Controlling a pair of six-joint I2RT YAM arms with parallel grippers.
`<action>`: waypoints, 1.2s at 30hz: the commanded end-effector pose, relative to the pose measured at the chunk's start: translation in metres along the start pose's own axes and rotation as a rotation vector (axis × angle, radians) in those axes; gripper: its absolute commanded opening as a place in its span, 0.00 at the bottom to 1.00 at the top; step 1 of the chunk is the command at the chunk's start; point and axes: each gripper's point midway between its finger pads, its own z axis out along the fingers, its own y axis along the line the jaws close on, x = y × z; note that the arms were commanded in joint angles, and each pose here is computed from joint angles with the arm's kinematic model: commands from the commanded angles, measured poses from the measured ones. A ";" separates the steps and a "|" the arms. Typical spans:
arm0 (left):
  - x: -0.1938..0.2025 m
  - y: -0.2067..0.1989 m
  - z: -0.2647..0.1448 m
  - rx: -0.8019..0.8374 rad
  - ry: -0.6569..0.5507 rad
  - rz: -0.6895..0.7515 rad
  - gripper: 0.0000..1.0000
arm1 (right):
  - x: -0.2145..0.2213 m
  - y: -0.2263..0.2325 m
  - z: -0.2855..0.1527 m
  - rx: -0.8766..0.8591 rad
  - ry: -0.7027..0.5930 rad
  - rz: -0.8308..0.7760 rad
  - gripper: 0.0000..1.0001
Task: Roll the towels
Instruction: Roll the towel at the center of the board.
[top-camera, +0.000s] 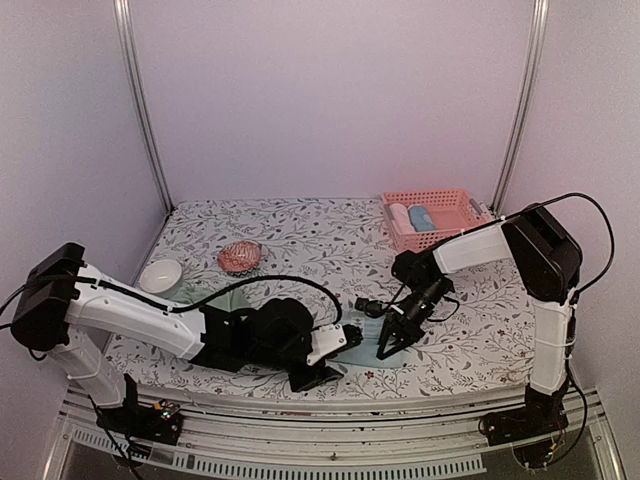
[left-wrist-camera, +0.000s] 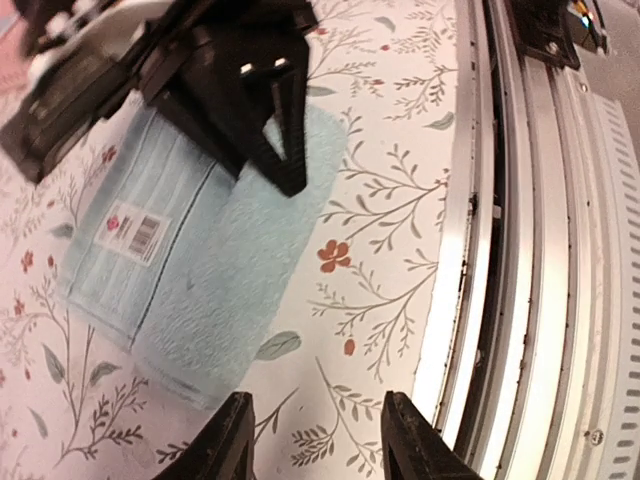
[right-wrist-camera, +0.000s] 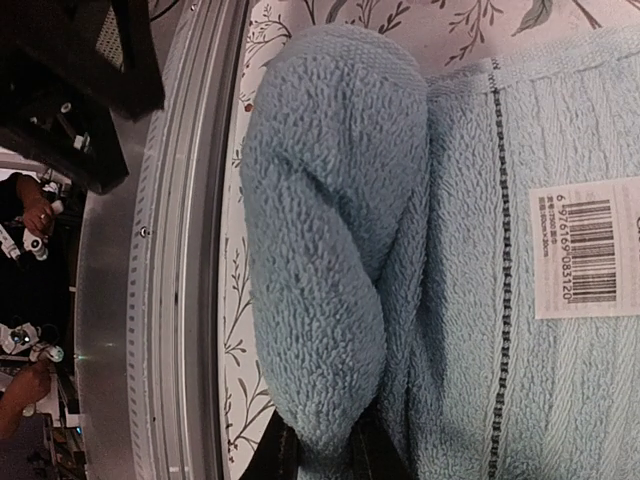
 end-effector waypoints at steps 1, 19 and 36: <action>-0.021 0.005 0.016 -0.157 -0.007 0.256 0.48 | 0.049 -0.001 0.023 -0.074 0.156 0.150 0.05; 0.013 0.009 0.091 -0.237 0.193 0.632 0.35 | 0.055 -0.002 0.027 -0.089 0.171 0.181 0.10; 0.069 -0.045 0.078 0.173 0.496 0.281 0.17 | -0.042 0.014 -0.129 0.151 -0.238 0.013 0.47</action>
